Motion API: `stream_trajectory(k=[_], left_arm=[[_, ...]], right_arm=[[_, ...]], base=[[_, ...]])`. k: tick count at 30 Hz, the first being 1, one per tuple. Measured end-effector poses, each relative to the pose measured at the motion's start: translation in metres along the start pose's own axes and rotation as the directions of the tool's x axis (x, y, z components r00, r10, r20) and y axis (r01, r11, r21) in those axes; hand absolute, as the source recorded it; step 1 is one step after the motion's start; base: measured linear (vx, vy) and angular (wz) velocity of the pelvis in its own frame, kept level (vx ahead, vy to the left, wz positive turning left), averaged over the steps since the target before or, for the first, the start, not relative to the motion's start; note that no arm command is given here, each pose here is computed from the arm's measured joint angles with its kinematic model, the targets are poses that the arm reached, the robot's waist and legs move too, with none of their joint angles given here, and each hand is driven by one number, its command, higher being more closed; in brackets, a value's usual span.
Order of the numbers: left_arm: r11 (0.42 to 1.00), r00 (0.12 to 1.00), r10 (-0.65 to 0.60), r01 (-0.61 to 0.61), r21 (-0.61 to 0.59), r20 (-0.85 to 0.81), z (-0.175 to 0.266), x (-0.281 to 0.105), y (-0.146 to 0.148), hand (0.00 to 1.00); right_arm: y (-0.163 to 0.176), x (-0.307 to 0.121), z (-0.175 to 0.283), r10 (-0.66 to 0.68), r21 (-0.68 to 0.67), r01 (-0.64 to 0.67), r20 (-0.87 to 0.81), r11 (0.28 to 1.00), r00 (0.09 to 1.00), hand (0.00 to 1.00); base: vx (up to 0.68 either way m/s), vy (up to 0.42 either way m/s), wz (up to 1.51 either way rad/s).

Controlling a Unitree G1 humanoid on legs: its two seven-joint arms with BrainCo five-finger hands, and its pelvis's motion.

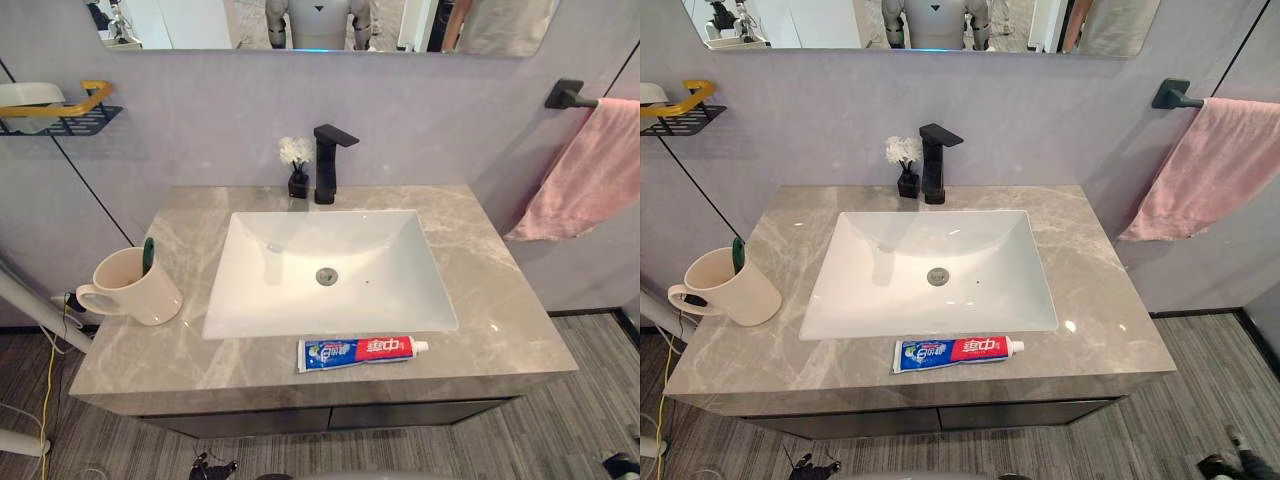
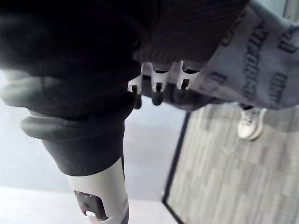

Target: Organize washtable

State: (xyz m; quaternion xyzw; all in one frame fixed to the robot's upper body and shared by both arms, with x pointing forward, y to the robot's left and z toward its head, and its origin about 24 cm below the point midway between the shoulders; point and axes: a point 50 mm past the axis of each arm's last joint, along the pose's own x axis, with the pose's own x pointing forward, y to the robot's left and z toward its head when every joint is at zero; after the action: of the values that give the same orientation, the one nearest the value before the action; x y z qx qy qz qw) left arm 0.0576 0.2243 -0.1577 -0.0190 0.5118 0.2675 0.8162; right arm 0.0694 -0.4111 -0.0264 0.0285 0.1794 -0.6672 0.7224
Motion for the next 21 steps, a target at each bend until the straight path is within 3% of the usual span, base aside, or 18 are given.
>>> stream_trajectory(k=[6,9,13,14,15,17,20,21], left_arm=[[0.997,0.999,-0.033,0.033,0.071,0.011,0.001,0.000,-0.004,0.00],[0.994,0.999,-0.045,0.043,0.105,0.016,0.002,0.000,-0.005,0.00],[0.988,0.998,-0.057,0.054,0.142,0.013,-0.002,-0.001,-0.003,0.00],[0.987,0.997,-0.073,0.072,0.146,0.007,-0.004,-0.002,-0.002,0.00],[0.986,0.997,-0.079,0.078,0.147,0.006,-0.005,-0.002,-0.003,0.00],[0.984,0.995,-0.097,0.096,0.150,-0.001,-0.006,-0.002,-0.003,0.00],[0.981,0.994,-0.112,0.111,0.159,-0.001,-0.007,-0.002,-0.003,0.00],[0.978,0.992,-0.124,0.120,0.170,0.009,-0.004,-0.002,-0.004,0.00]], right_arm=[[0.032,-0.010,0.073,0.059,0.006,-0.064,0.299,0.998,0.952,0.00],[0.058,-0.022,0.119,0.143,-0.004,-0.160,0.465,0.987,0.874,0.00],[0.096,-0.058,0.166,0.332,-0.081,-0.373,0.650,0.924,0.683,0.00],[0.110,-0.077,0.181,0.425,-0.129,-0.485,0.702,0.865,0.571,0.00],[0.116,-0.086,0.186,0.466,-0.160,-0.528,0.718,0.834,0.517,0.00],[0.135,-0.123,0.204,0.565,-0.265,-0.646,0.763,0.716,0.313,0.00],[0.149,-0.166,0.216,0.636,-0.402,-0.727,0.769,0.556,0.061,0.00],[0.154,-0.190,0.218,0.664,-0.485,-0.745,0.744,0.457,-0.077,0.00]], base=[[-0.01,0.002,0.06],[-0.04,-0.016,0.02],[-0.04,-0.019,0.05],[-0.01,-0.015,0.07],[0.00,-0.016,0.12],[0.02,-0.011,0.17],[0.03,-0.008,0.20],[0.01,-0.008,0.20]])
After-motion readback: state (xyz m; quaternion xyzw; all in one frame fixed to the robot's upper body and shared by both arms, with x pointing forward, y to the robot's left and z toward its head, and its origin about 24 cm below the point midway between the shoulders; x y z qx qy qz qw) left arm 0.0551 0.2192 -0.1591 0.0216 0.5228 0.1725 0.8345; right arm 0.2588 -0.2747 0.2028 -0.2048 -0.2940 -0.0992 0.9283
